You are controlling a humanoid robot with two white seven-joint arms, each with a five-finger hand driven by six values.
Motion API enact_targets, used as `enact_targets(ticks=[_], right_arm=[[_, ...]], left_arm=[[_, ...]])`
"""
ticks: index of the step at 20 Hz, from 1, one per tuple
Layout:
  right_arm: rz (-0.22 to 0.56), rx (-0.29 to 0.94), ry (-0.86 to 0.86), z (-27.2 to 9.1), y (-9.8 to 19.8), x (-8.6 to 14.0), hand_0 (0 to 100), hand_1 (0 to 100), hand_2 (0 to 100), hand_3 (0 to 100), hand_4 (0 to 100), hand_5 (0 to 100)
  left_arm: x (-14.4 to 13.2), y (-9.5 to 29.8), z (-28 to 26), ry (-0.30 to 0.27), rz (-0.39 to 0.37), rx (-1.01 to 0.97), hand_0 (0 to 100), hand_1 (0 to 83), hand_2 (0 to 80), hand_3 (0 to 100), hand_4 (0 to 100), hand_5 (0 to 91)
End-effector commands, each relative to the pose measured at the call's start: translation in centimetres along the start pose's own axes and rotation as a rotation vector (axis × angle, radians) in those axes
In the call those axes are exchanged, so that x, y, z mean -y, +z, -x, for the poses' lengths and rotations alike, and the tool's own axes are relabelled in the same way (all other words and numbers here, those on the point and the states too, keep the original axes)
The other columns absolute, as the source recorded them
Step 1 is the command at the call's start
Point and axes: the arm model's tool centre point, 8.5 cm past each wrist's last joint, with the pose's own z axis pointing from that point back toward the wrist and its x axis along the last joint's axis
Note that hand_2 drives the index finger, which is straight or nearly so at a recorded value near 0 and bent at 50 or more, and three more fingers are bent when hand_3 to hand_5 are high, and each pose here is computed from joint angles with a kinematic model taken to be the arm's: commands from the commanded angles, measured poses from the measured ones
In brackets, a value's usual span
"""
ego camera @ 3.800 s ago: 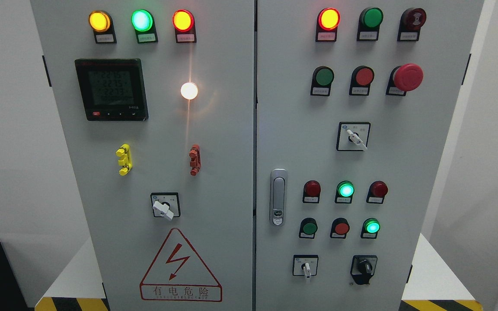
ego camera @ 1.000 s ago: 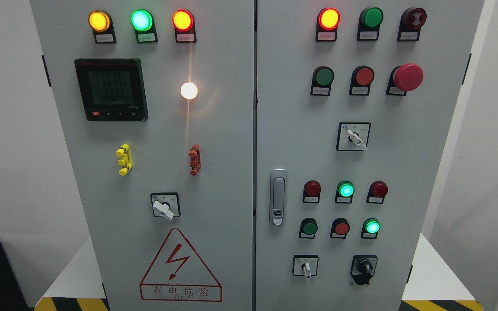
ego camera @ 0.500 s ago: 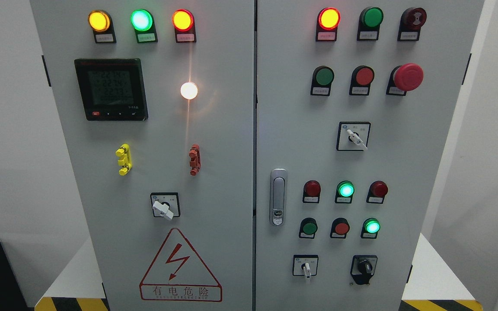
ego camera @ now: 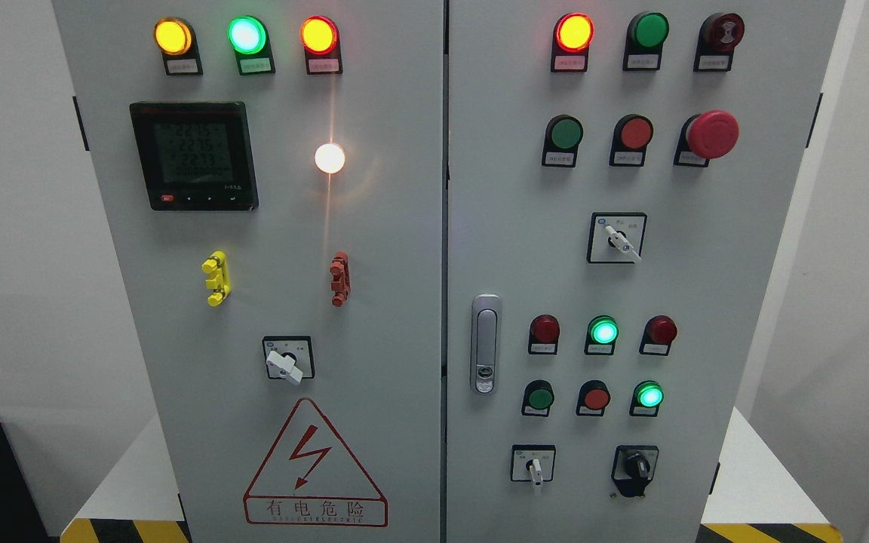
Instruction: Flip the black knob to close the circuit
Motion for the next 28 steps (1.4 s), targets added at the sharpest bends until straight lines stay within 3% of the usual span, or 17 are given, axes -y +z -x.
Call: enact_targets(ticks=[1, 11, 18, 28], right_arm=[[0.205, 0.059, -0.008, -3.2, -1.1, 7.7, 0, 4, 84, 98, 88, 89], [0.297, 0.06, -0.028, -5.3, -2.9, 11.6, 0, 4, 85, 100, 90, 92], [0.297, 0.042, -0.008, -5.7, -2.9, 13.0, 0, 4, 86, 100, 91, 93], [0.325, 0.007, -0.009, -6.8, -4.6, 16.7, 0, 4, 87, 100, 92, 94]], left_arm=[[0.0, 0.0, 0.0, -0.001, -0.001, 0.002, 12, 55.6, 0.0, 0, 0, 0.0], [0.0, 0.0, 0.0, -0.001, -0.001, 0.002, 12, 55.6, 0.0, 0, 0, 0.0], [0.0, 0.0, 0.0, 0.001, -0.001, 0.002, 12, 55.6, 0.0, 0, 0, 0.0], [0.0, 0.0, 0.0, 0.0, -0.001, 0.0, 12, 55.6, 0.0, 0, 0, 0.0]])
